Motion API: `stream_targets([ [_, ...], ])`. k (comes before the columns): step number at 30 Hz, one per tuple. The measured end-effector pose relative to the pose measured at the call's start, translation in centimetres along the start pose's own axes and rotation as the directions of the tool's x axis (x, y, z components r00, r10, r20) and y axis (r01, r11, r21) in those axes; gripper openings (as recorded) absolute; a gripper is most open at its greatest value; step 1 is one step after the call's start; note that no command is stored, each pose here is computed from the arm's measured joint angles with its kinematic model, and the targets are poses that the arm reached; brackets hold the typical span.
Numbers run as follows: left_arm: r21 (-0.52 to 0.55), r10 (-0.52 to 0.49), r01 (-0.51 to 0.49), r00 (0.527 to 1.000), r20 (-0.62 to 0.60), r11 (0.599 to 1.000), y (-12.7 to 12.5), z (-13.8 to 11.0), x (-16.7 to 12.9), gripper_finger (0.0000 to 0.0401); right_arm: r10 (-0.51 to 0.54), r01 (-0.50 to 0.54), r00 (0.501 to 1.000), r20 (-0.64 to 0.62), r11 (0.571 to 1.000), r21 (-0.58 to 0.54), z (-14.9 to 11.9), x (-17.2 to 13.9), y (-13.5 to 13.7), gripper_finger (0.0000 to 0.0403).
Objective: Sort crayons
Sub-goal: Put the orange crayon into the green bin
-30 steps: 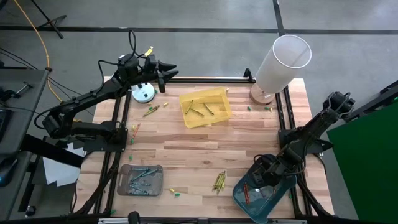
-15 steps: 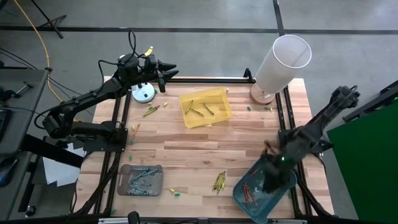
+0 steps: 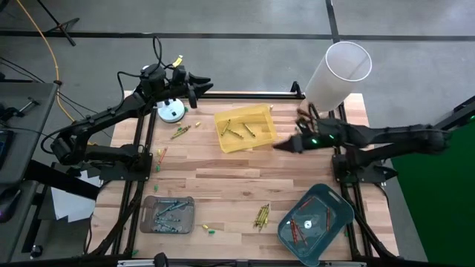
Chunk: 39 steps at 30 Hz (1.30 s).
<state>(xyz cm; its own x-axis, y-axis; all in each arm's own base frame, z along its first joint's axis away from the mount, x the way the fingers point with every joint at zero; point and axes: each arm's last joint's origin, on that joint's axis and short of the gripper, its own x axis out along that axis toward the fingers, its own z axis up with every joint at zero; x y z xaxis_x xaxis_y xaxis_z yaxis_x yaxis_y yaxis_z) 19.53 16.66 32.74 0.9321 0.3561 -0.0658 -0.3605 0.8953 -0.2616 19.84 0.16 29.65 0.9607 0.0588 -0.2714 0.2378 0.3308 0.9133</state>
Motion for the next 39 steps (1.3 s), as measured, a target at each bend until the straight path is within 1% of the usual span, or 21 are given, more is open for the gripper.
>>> stream_targets([
  [3, -0.064, -0.03, 0.03, 1.0, 0.0, 0.997, -0.2, 0.3, 0.0, 0.0147, 0.058, -0.047, 0.996, 0.063, 0.985, -0.164, 2.6, 2.3, -0.6, 0.0154],
  [6, -0.092, -0.113, 0.113, 0.994, 0.009, 0.989, -0.6, 1.0, -0.1, 0.0147, 0.168, -0.122, 0.977, 0.129, 0.943, -0.309, 5.2, 4.2, -1.1, 0.0154],
  [9, -0.147, -0.187, 0.186, 0.982, 0.004, 0.972, -1.0, 1.6, -0.1, 0.0147, 0.214, -0.121, 0.958, 0.189, 0.904, -0.41, 7.8, 5.8, -1.0, 0.0154],
  [11, -0.181, -0.218, 0.216, 0.976, 0.005, 0.96, -1.3, 1.8, -0.1, 0.0147, 0.228, -0.097, 0.952, 0.204, 0.858, -0.504, 9.4, 6.7, -0.2, 0.0154],
  [13, -0.197, -0.237, 0.232, 0.972, -0.001, 0.953, -1.5, 1.7, -0.1, 0.0147, 0.23, -0.065, 0.952, 0.201, 0.795, -0.603, 10.7, 7.8, 0.9, 0.0154],
  [15, -0.197, -0.248, 0.242, 0.969, -0.005, 0.95, -1.8, 1.7, 0.0, 0.0147, 0.205, -0.023, 0.96, 0.193, 0.739, -0.674, 11.8, 8.9, 1.9, 0.0154],
  [16, -0.197, -0.255, 0.249, 0.967, -0.007, 0.948, -2.0, 1.6, 0.1, 0.0147, 0.179, -0.002, 0.967, 0.182, 0.718, -0.696, 12.2, 9.4, 2.4, 0.0154],
  [18, -0.18, -0.268, 0.262, 0.963, -0.014, 0.948, -2.3, 1.5, 0.2, 0.0147, 0.117, 0.036, 0.98, 0.159, 0.685, -0.728, 12.9, 10.3, 3.0, 0.0154],
  [20, -0.157, -0.28, 0.274, 0.96, -0.018, 0.949, -2.8, 1.4, 0.3, 0.0147, 0.059, 0.058, 0.99, 0.129, 0.66, -0.749, 13.3, 11.0, 3.2, 0.0154],
  [22, -0.135, -0.279, 0.273, 0.96, -0.021, 0.952, -3.2, 1.2, 0.5, 0.0147, 0.024, 0.068, 0.994, 0.107, 0.633, -0.771, 13.5, 11.4, 3.4, 0.0154],
  [23, -0.121, -0.278, 0.274, 0.96, -0.022, 0.954, -3.4, 1.2, 0.5, 0.0147, 0.011, 0.072, 0.995, 0.1, 0.62, -0.781, 13.5, 11.4, 3.5, 0.0154],
  [26, -0.053, -0.284, 0.282, 0.959, -0.025, 0.958, -4.0, 1.0, 0.7, 0.0147, 0.023, 0.072, 0.994, 0.105, 0.587, -0.806, 13.8, 11.3, 4.0, 0.0154],
  [28, 0.014, -0.296, 0.297, 0.955, -0.029, 0.955, -4.5, 0.9, 0.8, 0.0147, 0.031, 0.073, 0.993, 0.112, 0.579, -0.812, 13.9, 10.9, 4.3, 0.0154],
  [31, 0.12, -0.27, 0.272, 0.962, -0.031, 0.955, -5.2, 0.6, 1.0, 0.0147, 0.056, 0.074, 0.99, 0.129, 0.572, -0.817, 14.2, 10.2, 4.9, 0.0154],
  [35, 0.269, -0.247, 0.245, 0.969, -0.027, 0.931, -6.2, 0.3, 1.2, 0.0147, 0.072, 0.072, 0.988, 0.135, 0.563, -0.823, 14.2, 9.9, 5.3, 0.0154],
  [37, 0.306, -0.231, 0.23, 0.972, -0.033, 0.924, -6.6, 0.1, 1.3, 0.0147, 0.069, 0.072, 0.989, 0.134, 0.564, -0.823, 14.2, 9.9, 5.3, 0.0154],
  [39, 0.311, -0.23, 0.233, 0.972, -0.047, 0.921, -6.9, -0.1, 1.3, 0.0147, 0.069, 0.072, 0.989, 0.134, 0.561, -0.825, 14.2, 9.9, 5.3, 0.0154],
])
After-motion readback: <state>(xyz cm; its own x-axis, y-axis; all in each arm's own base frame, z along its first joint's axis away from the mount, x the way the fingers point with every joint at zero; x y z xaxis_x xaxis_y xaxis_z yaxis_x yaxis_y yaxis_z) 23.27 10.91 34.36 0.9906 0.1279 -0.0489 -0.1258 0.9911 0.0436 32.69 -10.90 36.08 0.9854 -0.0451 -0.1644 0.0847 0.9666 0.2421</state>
